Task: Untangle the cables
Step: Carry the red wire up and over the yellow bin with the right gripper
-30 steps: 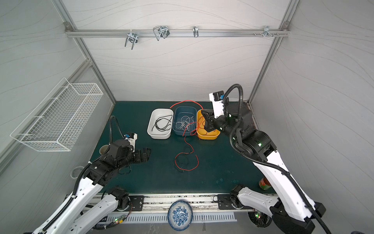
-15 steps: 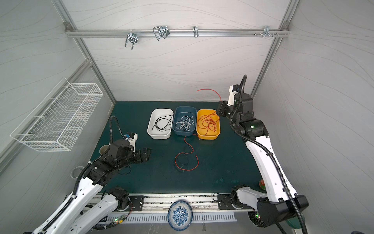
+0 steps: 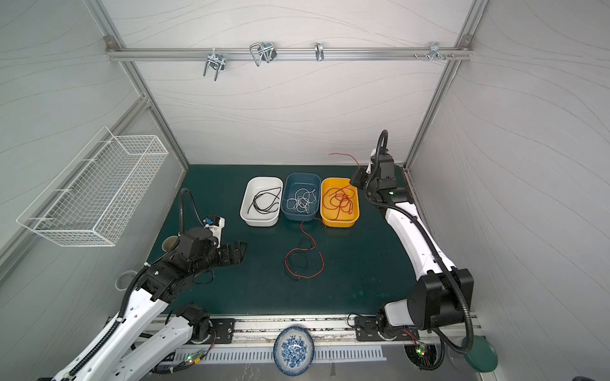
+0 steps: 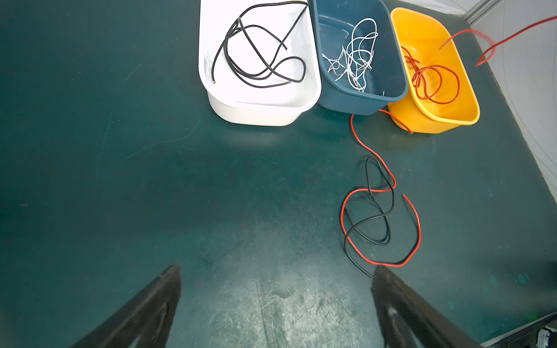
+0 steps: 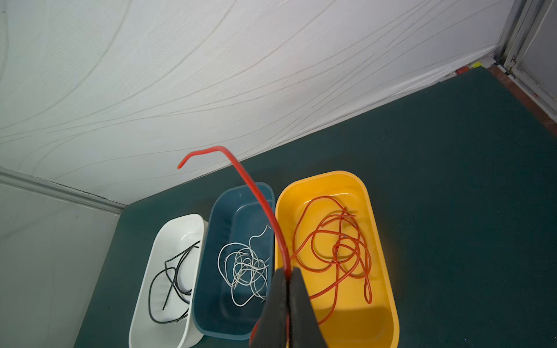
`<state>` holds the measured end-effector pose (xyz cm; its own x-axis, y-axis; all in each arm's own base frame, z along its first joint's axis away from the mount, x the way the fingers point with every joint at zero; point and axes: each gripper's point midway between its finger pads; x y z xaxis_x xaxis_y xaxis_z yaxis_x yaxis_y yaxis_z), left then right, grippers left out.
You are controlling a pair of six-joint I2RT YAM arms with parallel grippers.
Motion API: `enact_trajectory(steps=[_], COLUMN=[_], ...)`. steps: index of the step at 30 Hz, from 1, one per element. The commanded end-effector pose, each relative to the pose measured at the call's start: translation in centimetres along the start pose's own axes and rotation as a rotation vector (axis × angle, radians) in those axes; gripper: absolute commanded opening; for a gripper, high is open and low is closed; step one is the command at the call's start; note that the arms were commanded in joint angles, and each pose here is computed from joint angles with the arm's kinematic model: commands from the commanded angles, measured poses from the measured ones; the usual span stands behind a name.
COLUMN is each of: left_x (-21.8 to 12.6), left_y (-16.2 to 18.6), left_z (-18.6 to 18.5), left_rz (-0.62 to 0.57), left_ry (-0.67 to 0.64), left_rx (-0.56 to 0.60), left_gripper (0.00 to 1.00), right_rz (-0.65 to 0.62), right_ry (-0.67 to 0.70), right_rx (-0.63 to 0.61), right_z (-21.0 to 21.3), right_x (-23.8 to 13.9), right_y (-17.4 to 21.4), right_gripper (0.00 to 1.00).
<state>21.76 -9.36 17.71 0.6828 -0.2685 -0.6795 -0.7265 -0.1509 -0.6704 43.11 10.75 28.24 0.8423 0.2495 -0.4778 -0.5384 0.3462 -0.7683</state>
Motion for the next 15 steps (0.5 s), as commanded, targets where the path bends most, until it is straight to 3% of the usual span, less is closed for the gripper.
enact_trajectory(steps=[1, 15], left_x=[0.0, 0.3], left_y=[-0.8, -0.7], left_z=[-0.6, -0.7], left_rz=[-0.033, -0.020], left_ry=[0.020, 0.026], left_rx=[0.010, 0.012], left_gripper=[1.00, 1.00], right_rz=[-0.025, 0.131], right_ry=[0.011, 0.116], right_rx=[0.025, 0.076], right_z=[-0.6, -5.3], right_x=[1.6, 6.5], right_y=[-0.1, 7.5], right_gripper=[0.00, 0.00])
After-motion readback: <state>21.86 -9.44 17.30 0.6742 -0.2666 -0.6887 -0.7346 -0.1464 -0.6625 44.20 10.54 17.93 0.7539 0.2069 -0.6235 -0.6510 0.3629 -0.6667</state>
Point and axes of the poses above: each gripper's point midway between its finger pads, its own x axis out along the fingers, its own z axis along the line the jaws close on, y = z × x, and after that the axes turned 2 degrees about -x, right-handed
